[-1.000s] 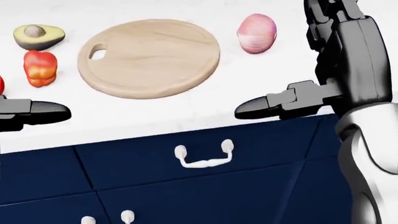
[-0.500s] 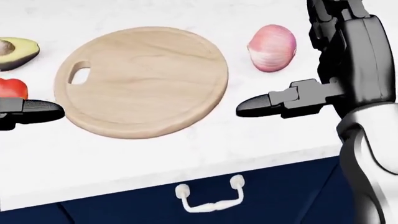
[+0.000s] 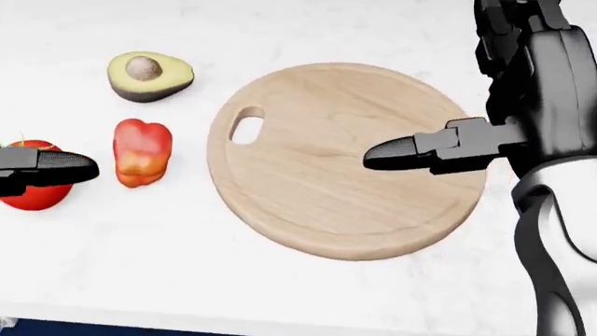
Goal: Place the avocado, onion, tomato and bell pepper on the cutting board.
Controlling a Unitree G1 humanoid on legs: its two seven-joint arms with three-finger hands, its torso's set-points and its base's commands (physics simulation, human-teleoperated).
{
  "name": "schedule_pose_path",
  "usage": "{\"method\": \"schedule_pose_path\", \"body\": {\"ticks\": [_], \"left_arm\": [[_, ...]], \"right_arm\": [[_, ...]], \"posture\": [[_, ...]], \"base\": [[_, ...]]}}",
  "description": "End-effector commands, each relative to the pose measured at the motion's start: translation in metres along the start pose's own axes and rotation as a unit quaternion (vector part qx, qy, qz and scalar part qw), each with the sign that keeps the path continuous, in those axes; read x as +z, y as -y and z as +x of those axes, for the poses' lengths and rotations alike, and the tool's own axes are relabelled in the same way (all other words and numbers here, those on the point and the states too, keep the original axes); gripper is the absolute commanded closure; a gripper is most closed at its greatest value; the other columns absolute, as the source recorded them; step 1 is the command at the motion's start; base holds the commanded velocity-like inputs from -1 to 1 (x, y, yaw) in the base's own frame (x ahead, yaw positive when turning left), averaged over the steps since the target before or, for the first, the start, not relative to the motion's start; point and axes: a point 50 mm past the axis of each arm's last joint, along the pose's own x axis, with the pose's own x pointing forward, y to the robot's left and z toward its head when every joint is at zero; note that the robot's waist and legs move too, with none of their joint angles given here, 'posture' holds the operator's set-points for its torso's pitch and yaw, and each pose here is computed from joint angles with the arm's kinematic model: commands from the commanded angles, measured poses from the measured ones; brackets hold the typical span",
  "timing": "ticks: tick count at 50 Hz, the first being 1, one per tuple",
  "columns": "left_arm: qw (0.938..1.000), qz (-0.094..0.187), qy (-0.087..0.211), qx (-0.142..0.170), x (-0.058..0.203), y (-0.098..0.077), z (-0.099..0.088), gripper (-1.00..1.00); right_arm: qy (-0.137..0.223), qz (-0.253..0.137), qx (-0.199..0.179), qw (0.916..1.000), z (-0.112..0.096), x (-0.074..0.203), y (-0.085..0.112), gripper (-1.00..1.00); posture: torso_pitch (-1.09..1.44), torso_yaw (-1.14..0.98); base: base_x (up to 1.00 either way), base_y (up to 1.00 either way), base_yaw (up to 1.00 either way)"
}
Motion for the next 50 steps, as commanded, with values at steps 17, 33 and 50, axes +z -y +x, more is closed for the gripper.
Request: {"method": "schedule_pose_path", "body": {"ticks": [17, 33, 50], "left_arm": [[0.9991, 0.005, 0.041, 0.007, 0.017, -0.005, -0.002, -1.0], [0.9989, -0.004, 0.042, 0.019, 0.016, -0.012, -0.002, -1.0], [0.9989, -0.005, 0.041, 0.02, 0.013, -0.013, -0.001, -1.0]], "right_arm": [[0.047, 0.0, -0.023, 0.9986, 0.001, 0.019, 0.007, -1.0], [-0.048, -0.134, -0.118, 0.9828, 0.001, 0.022, 0.061, -1.0], [-0.124, -0.289, -0.159, 0.9358, 0.004, 0.012, 0.109, -1.0]], "posture": [[0.0, 0.0], [0.0, 0.0], [0.0, 0.0]], "base": [[0.0, 0.0, 0.0], [0.0, 0.0, 0.0], [0.0, 0.0, 0.0]]}}
